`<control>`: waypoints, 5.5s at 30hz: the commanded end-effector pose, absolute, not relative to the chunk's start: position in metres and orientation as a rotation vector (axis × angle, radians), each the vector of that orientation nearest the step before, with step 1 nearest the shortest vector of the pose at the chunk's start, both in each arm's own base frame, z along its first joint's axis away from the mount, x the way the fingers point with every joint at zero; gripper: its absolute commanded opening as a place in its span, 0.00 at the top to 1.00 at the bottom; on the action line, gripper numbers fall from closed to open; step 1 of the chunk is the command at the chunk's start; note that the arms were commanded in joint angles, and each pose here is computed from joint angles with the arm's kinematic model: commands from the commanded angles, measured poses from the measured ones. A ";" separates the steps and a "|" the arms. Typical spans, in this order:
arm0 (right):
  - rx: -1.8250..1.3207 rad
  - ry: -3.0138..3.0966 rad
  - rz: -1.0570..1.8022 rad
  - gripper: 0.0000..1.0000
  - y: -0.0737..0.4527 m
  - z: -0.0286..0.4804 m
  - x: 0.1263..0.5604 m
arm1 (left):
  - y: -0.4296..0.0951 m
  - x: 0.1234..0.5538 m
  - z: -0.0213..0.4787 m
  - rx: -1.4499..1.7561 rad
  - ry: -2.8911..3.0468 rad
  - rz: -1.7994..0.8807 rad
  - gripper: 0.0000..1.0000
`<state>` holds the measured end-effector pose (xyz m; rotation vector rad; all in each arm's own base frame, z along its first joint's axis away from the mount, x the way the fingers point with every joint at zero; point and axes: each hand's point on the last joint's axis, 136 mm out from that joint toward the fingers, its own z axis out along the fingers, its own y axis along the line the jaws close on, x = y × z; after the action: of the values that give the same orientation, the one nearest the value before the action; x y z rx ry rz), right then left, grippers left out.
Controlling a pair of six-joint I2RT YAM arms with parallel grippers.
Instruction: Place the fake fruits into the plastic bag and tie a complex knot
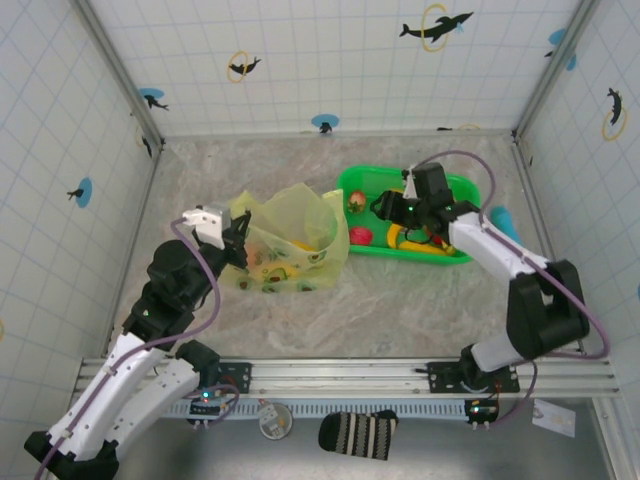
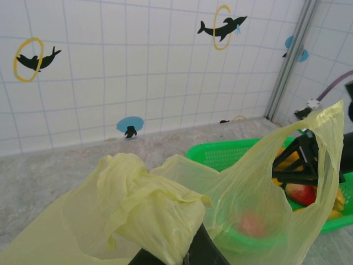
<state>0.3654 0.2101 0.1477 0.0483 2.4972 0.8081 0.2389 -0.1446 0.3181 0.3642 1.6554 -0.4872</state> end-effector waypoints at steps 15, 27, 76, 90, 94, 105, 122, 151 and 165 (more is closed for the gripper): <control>-0.425 2.828 0.799 0.21 0.258 0.077 0.334 | -0.143 0.236 0.321 0.384 1.641 -0.461 1.00; -0.353 2.871 0.776 0.26 0.256 0.044 0.350 | -0.143 0.234 0.319 0.382 1.639 -0.462 1.00; -0.449 2.707 0.629 0.34 0.269 0.054 0.386 | -0.150 0.234 0.323 0.395 1.635 -0.508 1.00; -0.358 2.481 0.521 0.43 0.230 0.141 0.378 | -0.151 0.235 0.326 0.394 1.634 -0.513 1.00; -0.312 2.267 0.543 0.43 0.219 0.213 0.366 | -0.152 0.235 0.327 0.388 1.629 -0.524 1.00; -0.594 1.666 0.675 0.43 0.293 0.390 0.248 | -0.156 0.236 0.327 0.385 1.631 -0.554 1.00; -0.658 1.858 0.492 0.46 0.393 0.302 0.240 | -0.147 0.231 0.331 0.353 1.607 -0.538 1.00; -0.635 1.929 0.699 0.30 0.402 0.323 0.259 | -0.147 0.229 0.331 0.367 1.596 -0.536 1.00; -0.355 1.664 0.972 0.37 0.297 0.405 0.264 | -0.152 0.236 0.322 0.380 1.616 -0.531 1.00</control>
<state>0.2504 0.3161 0.4088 -0.4555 1.6674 0.9574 0.2348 -0.1495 0.3205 0.3730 1.6320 -0.5252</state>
